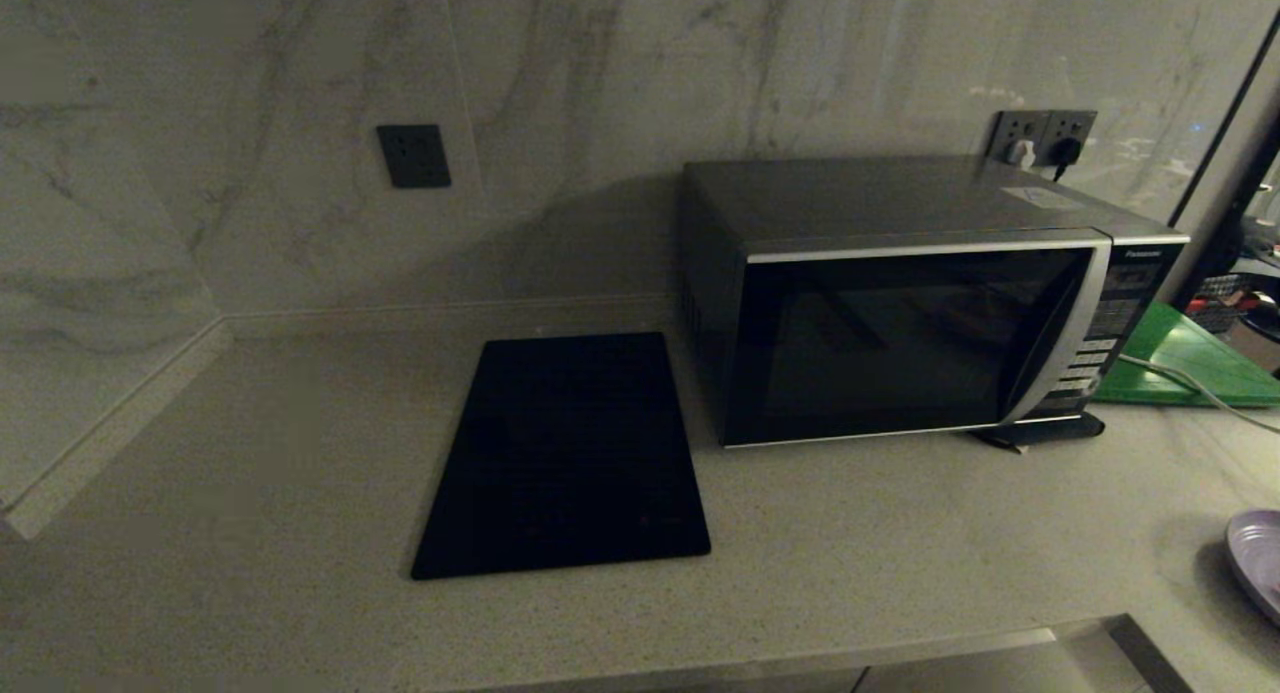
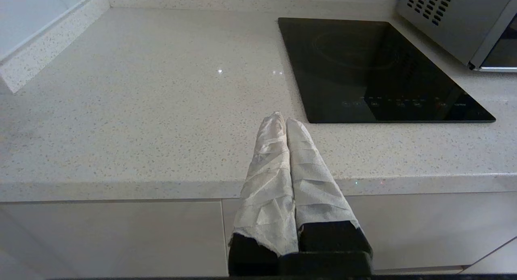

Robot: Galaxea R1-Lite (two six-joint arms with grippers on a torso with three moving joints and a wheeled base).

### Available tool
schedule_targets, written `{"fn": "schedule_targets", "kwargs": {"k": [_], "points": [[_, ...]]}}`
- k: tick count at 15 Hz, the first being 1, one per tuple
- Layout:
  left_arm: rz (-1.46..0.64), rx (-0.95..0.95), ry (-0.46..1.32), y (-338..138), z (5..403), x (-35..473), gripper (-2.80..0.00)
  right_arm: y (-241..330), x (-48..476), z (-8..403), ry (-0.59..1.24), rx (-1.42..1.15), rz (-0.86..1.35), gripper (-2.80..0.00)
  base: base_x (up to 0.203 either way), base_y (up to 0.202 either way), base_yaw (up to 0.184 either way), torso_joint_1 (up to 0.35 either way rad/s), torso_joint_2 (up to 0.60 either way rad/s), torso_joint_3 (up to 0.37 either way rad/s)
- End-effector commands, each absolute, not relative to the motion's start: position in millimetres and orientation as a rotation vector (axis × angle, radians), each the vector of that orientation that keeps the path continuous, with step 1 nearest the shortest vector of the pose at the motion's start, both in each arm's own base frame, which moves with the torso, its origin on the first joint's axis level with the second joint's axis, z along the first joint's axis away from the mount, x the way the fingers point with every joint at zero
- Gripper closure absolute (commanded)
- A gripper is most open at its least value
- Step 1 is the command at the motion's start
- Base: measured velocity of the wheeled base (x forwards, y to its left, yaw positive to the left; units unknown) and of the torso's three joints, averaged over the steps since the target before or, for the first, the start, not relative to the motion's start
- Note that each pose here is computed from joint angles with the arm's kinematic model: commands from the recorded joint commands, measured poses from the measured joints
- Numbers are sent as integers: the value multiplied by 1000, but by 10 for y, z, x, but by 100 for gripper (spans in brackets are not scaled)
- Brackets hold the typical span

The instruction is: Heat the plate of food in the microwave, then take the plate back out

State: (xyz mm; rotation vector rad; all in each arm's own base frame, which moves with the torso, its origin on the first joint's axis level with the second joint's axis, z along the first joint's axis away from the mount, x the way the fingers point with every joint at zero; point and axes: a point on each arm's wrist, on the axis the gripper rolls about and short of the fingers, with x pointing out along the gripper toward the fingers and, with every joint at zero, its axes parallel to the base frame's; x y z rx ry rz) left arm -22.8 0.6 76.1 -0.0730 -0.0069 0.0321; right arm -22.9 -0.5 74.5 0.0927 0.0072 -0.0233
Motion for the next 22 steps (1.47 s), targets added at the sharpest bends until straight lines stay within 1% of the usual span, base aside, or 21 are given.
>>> {"fn": "schedule_targets", "kwargs": {"k": [1, 22], "points": [[34, -74, -6, 6, 761, -227, 0, -5, -227, 741, 10, 93, -23, 0, 0, 0, 0, 0, 0, 0], [34, -74, -6, 6, 761, -227, 0, -5, -227, 741, 10, 93, -23, 0, 0, 0, 0, 0, 0, 0]]}}
